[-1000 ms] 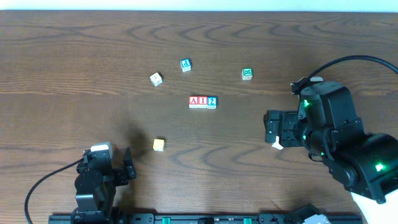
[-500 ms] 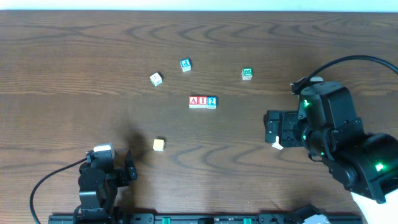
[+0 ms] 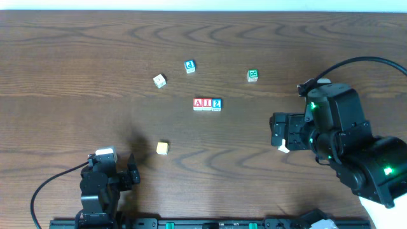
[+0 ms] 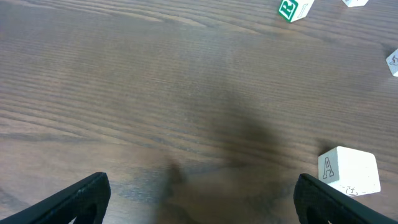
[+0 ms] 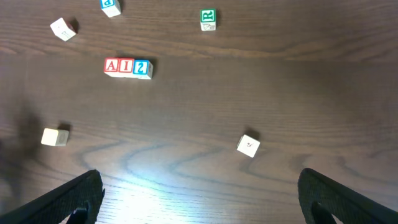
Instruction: Spell out Ai2
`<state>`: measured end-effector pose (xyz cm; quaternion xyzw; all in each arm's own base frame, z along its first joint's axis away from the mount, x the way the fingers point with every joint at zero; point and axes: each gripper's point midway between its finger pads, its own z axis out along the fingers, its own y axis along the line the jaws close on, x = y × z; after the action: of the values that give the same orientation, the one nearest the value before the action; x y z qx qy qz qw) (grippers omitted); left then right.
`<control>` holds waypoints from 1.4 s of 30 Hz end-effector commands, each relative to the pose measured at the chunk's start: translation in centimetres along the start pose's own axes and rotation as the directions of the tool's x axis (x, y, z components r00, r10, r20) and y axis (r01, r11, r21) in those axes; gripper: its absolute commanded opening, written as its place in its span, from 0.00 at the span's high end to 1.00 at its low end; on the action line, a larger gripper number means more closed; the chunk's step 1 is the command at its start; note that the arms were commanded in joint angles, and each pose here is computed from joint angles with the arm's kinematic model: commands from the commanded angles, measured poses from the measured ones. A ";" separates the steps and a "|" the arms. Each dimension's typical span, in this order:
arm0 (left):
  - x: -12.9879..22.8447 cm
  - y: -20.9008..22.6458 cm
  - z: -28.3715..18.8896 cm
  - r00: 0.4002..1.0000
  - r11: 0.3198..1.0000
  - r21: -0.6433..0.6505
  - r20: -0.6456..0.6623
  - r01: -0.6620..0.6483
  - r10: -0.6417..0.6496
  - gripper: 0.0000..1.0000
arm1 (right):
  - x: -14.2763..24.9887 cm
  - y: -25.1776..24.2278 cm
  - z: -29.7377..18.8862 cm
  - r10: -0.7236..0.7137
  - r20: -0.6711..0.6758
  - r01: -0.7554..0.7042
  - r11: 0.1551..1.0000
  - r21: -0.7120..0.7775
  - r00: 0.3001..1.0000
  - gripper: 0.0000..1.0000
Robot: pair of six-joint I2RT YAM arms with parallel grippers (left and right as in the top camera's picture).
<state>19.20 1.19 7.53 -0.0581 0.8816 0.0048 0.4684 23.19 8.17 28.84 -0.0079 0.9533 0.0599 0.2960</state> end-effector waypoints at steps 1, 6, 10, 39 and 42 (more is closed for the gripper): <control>0.4 0.4 0.1 1.000 1.000 -0.023 -0.010 -0.002 0.002 0.04 | -0.1 -0.2 -0.1 -0.007 0.006 0.007 1.000 0.007 1.000 0.01; 0.4 0.4 0.1 1.000 1.000 -0.023 -0.010 -0.002 0.002 0.05 | -0.9 -1.3 -0.6 -0.030 0.060 0.026 0.998 0.065 0.998 0.01; 0.4 0.4 0.1 1.000 1.000 -0.023 -0.010 -0.002 0.002 0.05 | -2.2 -3.1 -1.9 -0.078 0.185 0.054 0.990 0.128 0.980 0.01; 0.4 0.4 0.1 1.000 1.000 -0.023 -0.010 -0.002 0.002 0.05 | 12.5 -8.6 11.5 0.027 0.469 -0.065 0.996 0.066 0.883 0.01; 0.4 0.4 0.1 1.000 1.000 -0.023 -0.010 -0.002 0.002 0.05 | 13.3 -8.7 12.5 0.025 0.448 -0.063 0.996 0.071 0.894 0.01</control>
<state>19.16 1.26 7.48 -0.0590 0.8820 0.0065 0.4675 19.74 1.17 10.96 0.0449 0.8587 0.0264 0.5098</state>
